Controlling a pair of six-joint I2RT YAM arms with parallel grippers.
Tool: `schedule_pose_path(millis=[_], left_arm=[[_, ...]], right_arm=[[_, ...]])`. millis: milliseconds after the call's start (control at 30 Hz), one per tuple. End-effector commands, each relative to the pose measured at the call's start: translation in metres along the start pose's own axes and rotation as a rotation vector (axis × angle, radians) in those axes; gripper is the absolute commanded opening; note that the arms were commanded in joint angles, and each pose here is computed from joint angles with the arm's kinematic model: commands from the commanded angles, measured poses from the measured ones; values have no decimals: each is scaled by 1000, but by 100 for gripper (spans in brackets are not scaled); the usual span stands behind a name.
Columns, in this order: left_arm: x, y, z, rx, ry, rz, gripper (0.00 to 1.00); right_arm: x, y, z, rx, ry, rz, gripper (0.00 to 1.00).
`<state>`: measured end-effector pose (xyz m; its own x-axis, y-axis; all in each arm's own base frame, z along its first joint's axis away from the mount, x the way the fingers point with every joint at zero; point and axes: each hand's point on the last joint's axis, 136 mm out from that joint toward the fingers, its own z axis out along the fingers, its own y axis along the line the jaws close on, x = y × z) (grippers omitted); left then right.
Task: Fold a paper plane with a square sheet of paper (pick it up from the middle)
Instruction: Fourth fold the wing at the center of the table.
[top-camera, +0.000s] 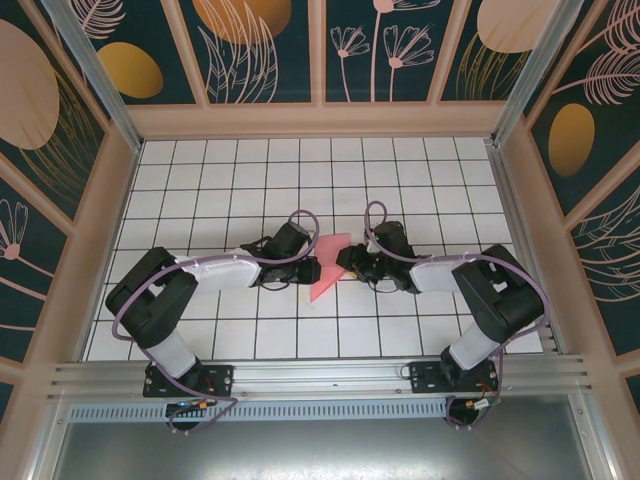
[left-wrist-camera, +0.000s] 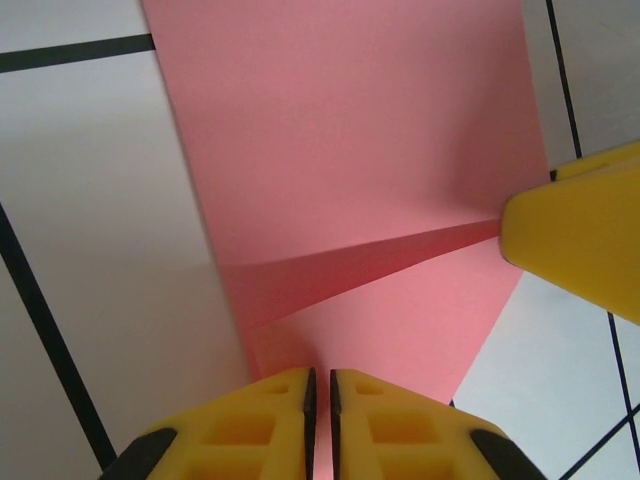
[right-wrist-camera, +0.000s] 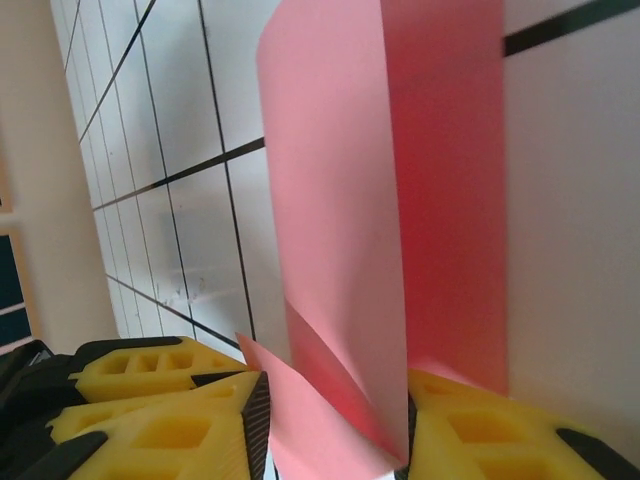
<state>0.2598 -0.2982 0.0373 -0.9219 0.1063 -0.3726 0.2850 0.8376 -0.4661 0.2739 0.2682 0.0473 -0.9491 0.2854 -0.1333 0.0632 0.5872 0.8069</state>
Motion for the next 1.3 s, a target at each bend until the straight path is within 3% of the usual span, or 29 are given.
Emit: schedule_pose_path(millis=[0,233,633,1000,1267], left_arm=[[-6,-13,-16,50,-36,1,22],[1,-26,-36,8,-121,19,35],[16,-27,-16,-191,-173,17,46],[19,-27,-16,-216,-171,70,54],[25,-22,-17,-251,-176,91,55]], right_arm=[[-5,16,4,-44,2,-49,35],[-5,16,7,-43,33,-93,34],[-31,8,15,-29,72,-122,35],[-40,12,15,-53,39,-42,7],[-32,17,1,-67,-63,80,3]])
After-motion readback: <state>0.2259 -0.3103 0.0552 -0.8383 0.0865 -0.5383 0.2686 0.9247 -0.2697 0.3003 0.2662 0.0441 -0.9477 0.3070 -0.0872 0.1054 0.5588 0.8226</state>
